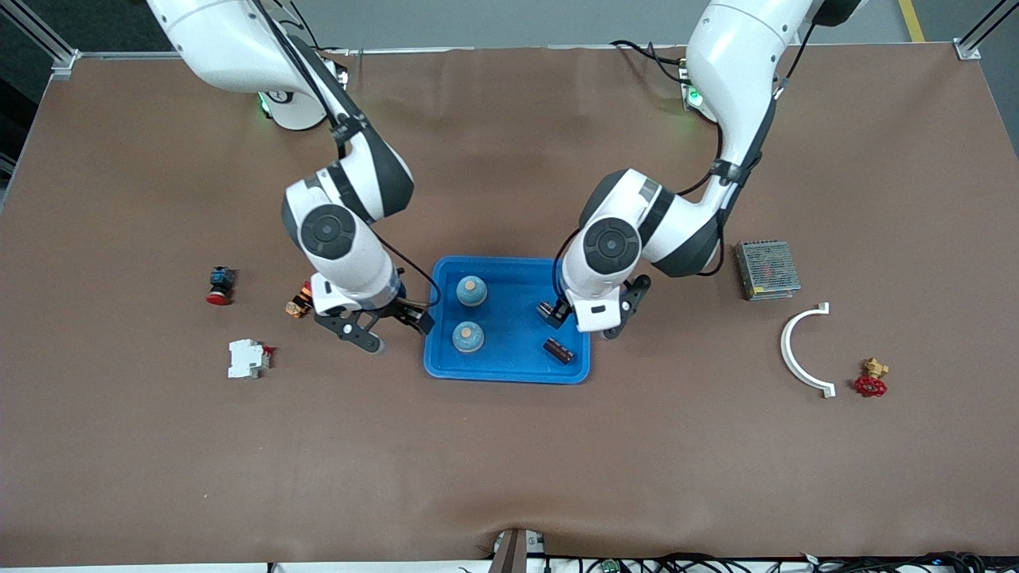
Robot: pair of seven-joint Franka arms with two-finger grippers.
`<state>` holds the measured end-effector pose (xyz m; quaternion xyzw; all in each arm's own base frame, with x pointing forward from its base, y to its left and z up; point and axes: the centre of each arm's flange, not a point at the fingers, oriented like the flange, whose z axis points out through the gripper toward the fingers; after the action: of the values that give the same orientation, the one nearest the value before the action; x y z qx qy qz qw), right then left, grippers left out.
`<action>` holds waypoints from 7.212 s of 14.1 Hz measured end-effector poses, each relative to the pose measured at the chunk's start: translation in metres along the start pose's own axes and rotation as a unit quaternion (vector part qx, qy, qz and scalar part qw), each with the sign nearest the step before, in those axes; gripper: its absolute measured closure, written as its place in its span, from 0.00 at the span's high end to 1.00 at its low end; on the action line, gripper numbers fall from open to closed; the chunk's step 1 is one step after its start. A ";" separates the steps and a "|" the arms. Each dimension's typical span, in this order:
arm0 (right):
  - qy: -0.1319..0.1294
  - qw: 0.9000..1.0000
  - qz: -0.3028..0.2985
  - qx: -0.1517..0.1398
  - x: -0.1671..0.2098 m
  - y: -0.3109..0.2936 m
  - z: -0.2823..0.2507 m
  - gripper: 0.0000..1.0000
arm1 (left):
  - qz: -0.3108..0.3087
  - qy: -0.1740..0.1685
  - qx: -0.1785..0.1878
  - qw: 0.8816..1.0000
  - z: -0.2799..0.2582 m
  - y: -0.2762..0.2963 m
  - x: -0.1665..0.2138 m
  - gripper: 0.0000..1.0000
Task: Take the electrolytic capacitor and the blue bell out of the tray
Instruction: 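Grasp the brown capacitor with the left gripper while the right gripper grasps the bell, then lift the capacitor with the left gripper while the right gripper lifts the bell, then lower the capacitor beside the white arc while the right gripper lowers the bell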
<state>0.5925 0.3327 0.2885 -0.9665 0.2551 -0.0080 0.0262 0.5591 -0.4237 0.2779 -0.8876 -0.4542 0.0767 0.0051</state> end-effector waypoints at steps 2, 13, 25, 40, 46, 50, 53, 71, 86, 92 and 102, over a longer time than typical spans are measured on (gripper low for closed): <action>-0.005 1.000 0.006 -0.002 -0.007 -0.016 0.020 1.00 | 0.009 0.001 0.000 1.000 0.013 0.002 -0.012 1.00; -0.006 1.000 0.020 0.014 -0.018 -0.059 0.079 1.00 | 0.010 0.004 0.000 1.000 0.065 0.008 -0.013 1.00; -0.009 1.000 0.018 0.011 -0.033 -0.070 0.105 0.83 | 0.015 0.005 -0.001 1.000 0.101 0.010 -0.019 1.00; -0.016 0.998 -0.058 -0.017 -0.005 -0.084 0.035 0.64 | 0.002 0.006 -0.019 1.000 0.085 0.018 -0.013 0.34; -0.010 0.989 -0.149 -0.013 0.065 -0.044 -0.003 0.64 | 0.008 0.008 -0.015 1.000 -0.029 0.012 0.020 0.34; -0.012 0.979 -0.205 -0.016 0.102 -0.015 -0.026 0.64 | 0.074 0.001 0.011 0.997 -0.103 -0.021 0.105 0.34; -0.020 0.970 -0.240 -0.012 0.133 0.016 -0.031 0.64 | 0.150 0.003 0.039 0.988 -0.126 -0.055 0.189 0.34; -0.004 0.949 -0.314 0.025 0.180 0.184 0.082 0.64 | 0.404 0.049 0.018 0.913 -0.043 -0.244 0.461 0.34; 0.010 0.922 -0.386 0.027 0.244 0.256 0.047 0.64 | 0.447 0.053 0.027 0.893 0.040 -0.236 0.490 0.34; 0.011 0.904 -0.426 0.026 0.283 0.297 0.030 0.64 | 0.447 0.055 0.026 0.892 0.045 -0.234 0.492 0.49; 0.017 0.880 -0.474 0.032 0.331 0.354 0.076 0.64 | 0.339 0.050 0.030 0.939 -0.065 -0.164 0.414 1.00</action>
<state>0.7082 -0.1349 0.1938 -0.9704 -0.2331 -0.0439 0.0459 0.6744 0.0105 0.3004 -0.9911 -0.1228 0.0434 0.0280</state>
